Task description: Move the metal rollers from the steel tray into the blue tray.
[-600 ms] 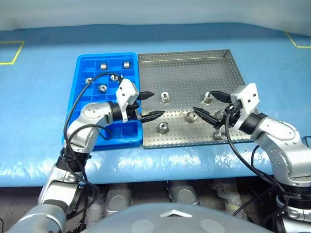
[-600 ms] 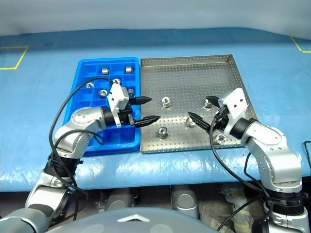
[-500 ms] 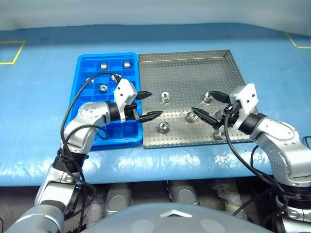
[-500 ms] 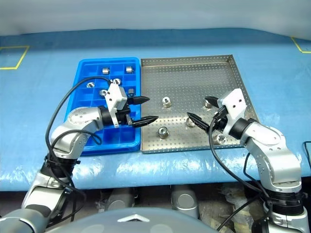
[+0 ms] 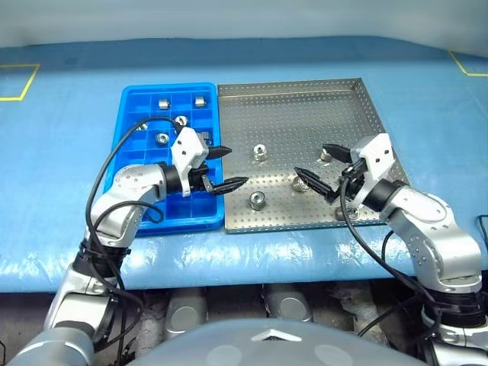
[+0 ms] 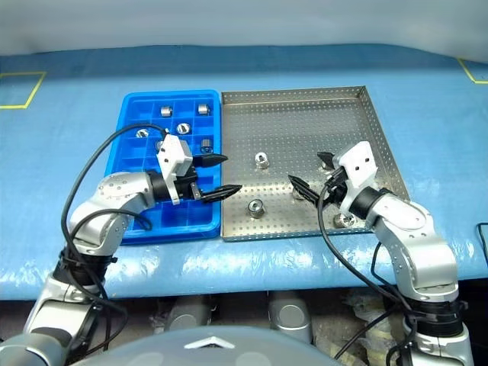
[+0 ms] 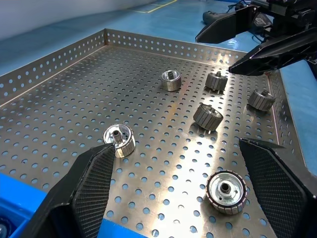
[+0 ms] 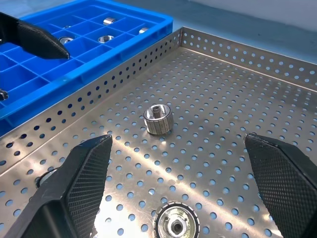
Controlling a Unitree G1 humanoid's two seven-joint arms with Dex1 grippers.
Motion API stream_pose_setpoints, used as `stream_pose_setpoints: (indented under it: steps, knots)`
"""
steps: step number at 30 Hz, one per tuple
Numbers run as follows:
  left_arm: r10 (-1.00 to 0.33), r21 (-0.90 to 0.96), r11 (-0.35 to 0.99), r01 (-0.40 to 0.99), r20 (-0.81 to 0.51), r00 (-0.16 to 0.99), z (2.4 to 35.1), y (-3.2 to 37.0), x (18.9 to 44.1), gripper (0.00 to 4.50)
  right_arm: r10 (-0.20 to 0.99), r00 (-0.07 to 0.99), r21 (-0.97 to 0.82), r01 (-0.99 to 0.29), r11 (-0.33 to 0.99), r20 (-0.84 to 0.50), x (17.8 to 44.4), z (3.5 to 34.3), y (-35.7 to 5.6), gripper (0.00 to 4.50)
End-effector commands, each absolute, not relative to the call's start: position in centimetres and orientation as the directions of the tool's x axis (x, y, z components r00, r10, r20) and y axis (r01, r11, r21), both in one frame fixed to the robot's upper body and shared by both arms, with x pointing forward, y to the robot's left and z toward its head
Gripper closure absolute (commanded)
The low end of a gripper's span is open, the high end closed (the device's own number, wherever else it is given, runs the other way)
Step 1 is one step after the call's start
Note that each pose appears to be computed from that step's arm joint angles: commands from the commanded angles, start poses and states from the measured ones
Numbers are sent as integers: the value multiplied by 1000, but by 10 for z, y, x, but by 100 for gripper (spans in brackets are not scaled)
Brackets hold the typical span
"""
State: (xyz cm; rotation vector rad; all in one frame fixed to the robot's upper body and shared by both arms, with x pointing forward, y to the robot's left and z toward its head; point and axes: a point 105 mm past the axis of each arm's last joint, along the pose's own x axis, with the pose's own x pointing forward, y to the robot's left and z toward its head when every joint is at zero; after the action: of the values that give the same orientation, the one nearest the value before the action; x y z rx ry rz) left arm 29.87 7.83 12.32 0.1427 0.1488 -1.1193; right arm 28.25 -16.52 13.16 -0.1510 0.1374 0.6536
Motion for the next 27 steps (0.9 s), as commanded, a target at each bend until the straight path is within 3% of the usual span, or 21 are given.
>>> stream_pose_setpoints:
  steps: [1,8,13,27]
  knots:
    - [-903,65,398,915,-148,404,138,71,294,15,599,789,-122,-614,780,-137,275,142,-164,2]
    - [-934,58,304,951,-180,310,134,57,286,15,589,793,-76,-604,793,-157,276,134,-168,2]
    - [-939,46,268,962,-213,272,125,48,281,15,511,843,-81,-528,846,-167,281,130,-180,2]
    - [-814,60,262,963,-522,254,70,29,295,15,469,872,-83,-483,872,-142,276,131,-182,2]
